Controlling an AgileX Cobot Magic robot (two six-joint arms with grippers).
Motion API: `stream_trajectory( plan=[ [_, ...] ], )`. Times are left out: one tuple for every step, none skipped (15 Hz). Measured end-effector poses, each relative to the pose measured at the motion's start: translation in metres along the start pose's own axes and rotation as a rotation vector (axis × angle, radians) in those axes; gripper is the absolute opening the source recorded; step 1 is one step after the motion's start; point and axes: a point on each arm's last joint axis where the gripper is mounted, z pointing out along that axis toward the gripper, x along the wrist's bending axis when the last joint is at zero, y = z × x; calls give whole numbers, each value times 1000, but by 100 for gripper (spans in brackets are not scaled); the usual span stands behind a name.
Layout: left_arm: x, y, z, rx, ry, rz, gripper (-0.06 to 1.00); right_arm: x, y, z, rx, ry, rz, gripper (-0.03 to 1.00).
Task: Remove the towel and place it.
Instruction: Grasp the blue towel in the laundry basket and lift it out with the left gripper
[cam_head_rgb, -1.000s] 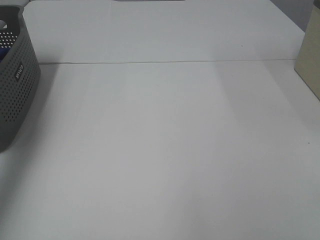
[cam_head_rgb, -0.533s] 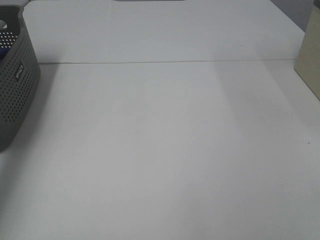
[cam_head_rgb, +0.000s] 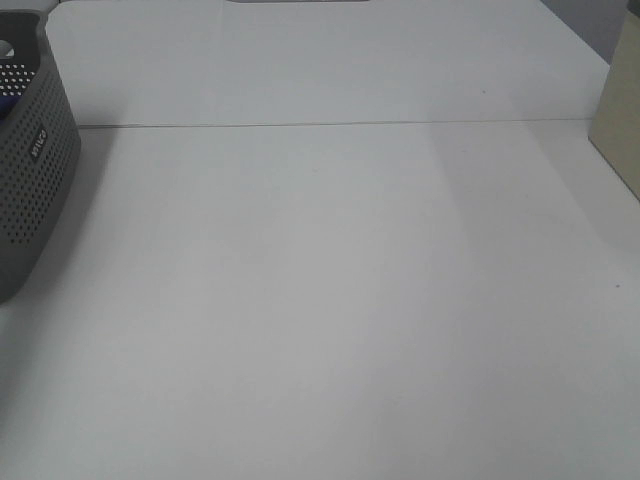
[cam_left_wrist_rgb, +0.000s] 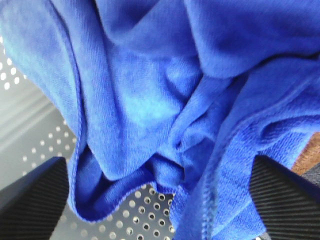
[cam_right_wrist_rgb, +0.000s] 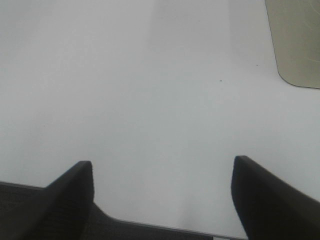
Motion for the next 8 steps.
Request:
stream_trajectory(
  plan=[
    [-2, -1, 0, 8, -27, 31, 88, 0, 0, 0, 0, 0, 0, 76],
    [-5, -2, -1, 23, -57, 59, 85, 0, 0, 0, 0, 0, 0, 76],
    [-7, -5, 0, 37, -82, 73, 81, 0, 0, 0, 0, 0, 0, 76],
    [-7, -8, 1, 44, -94, 72, 74, 0, 0, 0, 0, 0, 0, 76],
    [-7, -11, 2, 48, -98, 68, 66, 0, 0, 0, 0, 0, 0, 76],
    [-7, -15, 3, 53, -103, 63, 60, 0, 0, 0, 0, 0, 0, 76],
    [-6, -14, 3, 49, -97, 62, 54, 0, 0, 0, 0, 0, 0, 76],
    [-4, -13, 3, 32, -78, 58, 51, 0, 0, 0, 0, 0, 0, 76]
  ],
)
